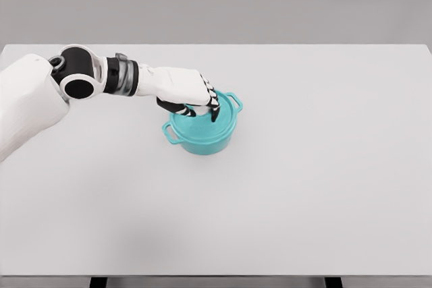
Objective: Open the lid of the pot with left arm
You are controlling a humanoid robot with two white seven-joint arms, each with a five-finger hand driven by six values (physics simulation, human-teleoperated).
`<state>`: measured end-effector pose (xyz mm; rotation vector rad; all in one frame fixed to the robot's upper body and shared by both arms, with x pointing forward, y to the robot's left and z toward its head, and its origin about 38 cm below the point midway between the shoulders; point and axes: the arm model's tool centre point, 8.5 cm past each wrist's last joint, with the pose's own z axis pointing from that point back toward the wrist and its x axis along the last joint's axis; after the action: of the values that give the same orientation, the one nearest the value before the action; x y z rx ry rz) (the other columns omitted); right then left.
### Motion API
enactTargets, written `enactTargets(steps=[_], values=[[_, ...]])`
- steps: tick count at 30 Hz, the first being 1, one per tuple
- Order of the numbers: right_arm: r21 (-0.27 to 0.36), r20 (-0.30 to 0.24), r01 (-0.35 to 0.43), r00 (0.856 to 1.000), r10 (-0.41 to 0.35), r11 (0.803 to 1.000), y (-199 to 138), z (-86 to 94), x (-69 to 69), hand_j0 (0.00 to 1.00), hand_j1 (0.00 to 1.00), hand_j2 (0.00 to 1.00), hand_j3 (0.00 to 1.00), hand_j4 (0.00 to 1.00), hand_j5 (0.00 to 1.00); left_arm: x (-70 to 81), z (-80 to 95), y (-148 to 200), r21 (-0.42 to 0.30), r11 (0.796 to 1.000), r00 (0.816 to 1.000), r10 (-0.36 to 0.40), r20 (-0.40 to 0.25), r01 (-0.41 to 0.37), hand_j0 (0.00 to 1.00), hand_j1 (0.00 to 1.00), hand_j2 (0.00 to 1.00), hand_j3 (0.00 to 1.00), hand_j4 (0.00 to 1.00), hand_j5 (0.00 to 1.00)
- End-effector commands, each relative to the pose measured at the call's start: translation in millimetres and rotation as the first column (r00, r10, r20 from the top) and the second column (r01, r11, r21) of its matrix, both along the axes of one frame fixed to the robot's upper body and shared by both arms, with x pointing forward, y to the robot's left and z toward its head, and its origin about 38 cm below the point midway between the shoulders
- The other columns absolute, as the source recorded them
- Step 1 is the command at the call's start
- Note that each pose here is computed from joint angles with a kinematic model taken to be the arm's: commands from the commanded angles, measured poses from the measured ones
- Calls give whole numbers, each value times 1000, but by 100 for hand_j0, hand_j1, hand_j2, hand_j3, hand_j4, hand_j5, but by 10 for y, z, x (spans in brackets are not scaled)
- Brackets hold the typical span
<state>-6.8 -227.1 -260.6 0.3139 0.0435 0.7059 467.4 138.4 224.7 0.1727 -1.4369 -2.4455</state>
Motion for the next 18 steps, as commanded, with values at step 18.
enactTargets(steps=[18], values=[[1,1,0,1000,0,1000,1,0,3,100,100,100,100,100,100,162,420,884,83,984,984,151,97,-159,41,41,41,41,41,41]])
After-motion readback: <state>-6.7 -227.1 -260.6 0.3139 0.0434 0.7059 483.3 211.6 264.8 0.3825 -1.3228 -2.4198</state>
